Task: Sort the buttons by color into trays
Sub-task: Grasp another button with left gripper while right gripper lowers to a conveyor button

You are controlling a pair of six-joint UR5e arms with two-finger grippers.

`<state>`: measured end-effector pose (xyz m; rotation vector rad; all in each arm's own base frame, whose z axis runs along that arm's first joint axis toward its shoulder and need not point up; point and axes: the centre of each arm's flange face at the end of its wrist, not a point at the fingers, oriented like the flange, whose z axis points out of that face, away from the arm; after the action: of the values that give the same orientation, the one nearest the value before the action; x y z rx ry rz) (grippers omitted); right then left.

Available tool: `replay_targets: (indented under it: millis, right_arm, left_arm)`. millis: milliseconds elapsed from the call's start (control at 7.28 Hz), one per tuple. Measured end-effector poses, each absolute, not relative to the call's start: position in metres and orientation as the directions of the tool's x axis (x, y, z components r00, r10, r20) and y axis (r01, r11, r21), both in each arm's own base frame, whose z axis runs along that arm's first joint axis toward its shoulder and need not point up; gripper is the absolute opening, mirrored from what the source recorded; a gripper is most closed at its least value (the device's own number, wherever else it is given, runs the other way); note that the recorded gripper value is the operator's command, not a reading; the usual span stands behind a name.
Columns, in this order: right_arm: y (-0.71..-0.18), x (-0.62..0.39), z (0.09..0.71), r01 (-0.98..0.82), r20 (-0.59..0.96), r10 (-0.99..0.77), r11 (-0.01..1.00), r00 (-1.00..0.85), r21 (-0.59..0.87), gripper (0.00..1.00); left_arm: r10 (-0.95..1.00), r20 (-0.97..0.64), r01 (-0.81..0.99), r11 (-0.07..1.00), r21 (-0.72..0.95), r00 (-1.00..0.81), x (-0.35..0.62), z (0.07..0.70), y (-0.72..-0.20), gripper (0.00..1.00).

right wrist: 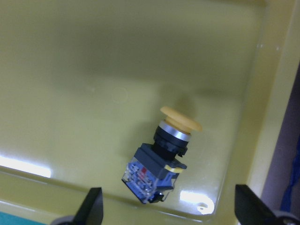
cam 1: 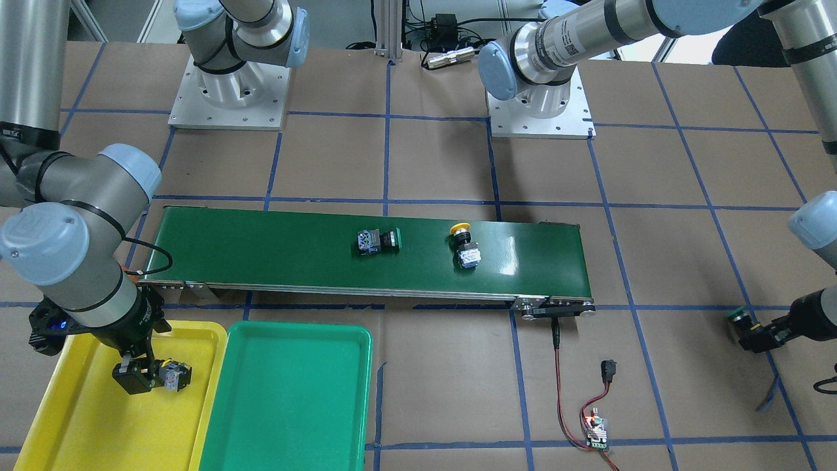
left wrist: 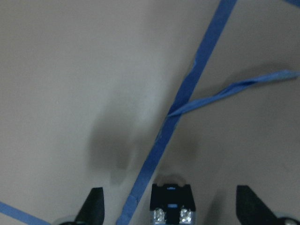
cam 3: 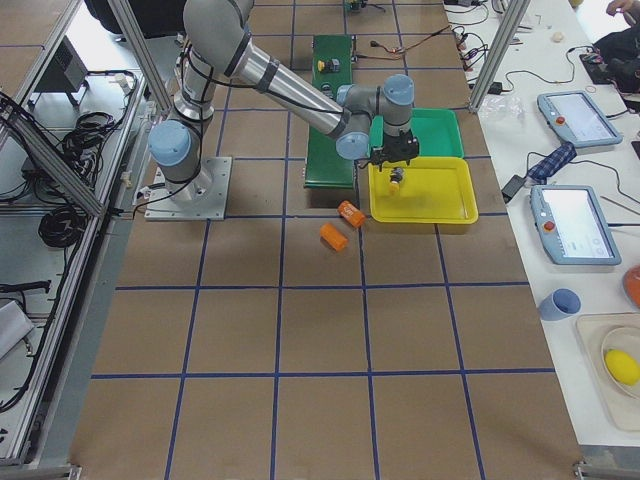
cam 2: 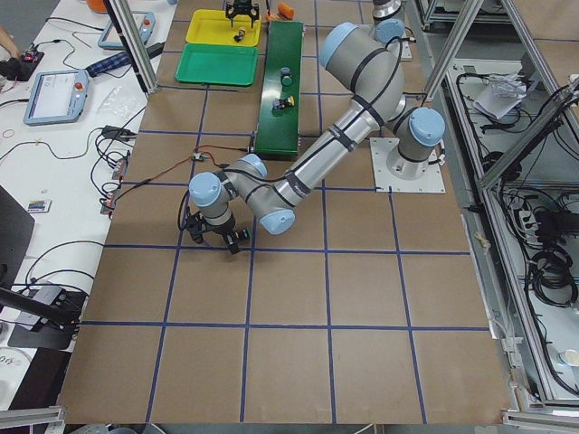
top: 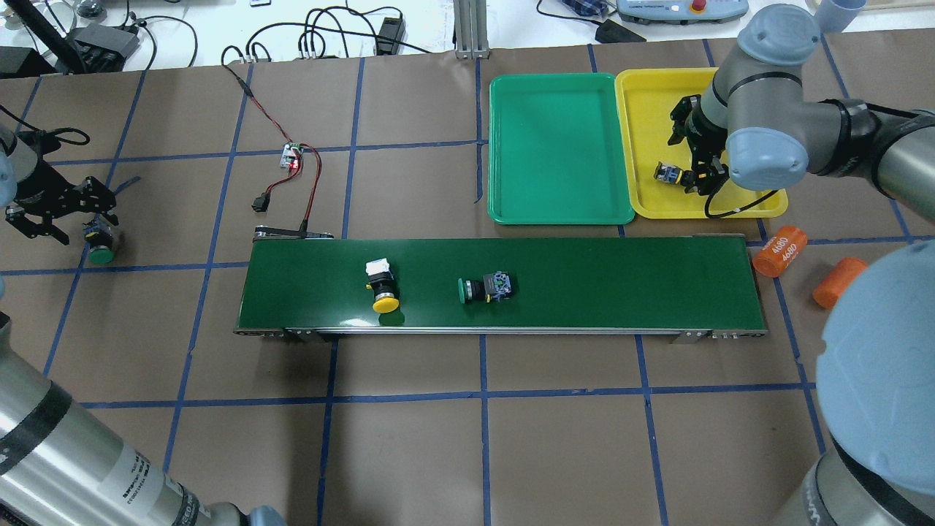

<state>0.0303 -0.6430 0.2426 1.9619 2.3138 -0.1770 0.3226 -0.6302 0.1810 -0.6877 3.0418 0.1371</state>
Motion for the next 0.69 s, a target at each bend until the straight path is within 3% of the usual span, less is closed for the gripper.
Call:
replay_targets:
  millis: [137,275,687]
  right_arm:
    - [-0.638,0.042,0.260,0.986,-0.170,0.972,0.163,-0.166,-0.026,1.00]
    - [-0.629,0.065,0.280,0.987,-0.177,0.971,0.161,-0.163,-0.023,1.00]
    - [-0.567,0.149,0.335,0.988,-0.144,0.978,0.155,-0.152,0.008,1.00]
  left_arm:
    - [-0.430,-0.034,-0.431,0.897,0.094,-0.902,0.319,0.180,-0.624,0.07]
    - [-0.429,-0.031,-0.429,0.897,0.103,-0.903,0.316,0.183,-0.621,0.00]
    - [-0.429,0.002,-0.424,0.895,0.138,-0.903,0.301,0.209,-0.615,0.00]
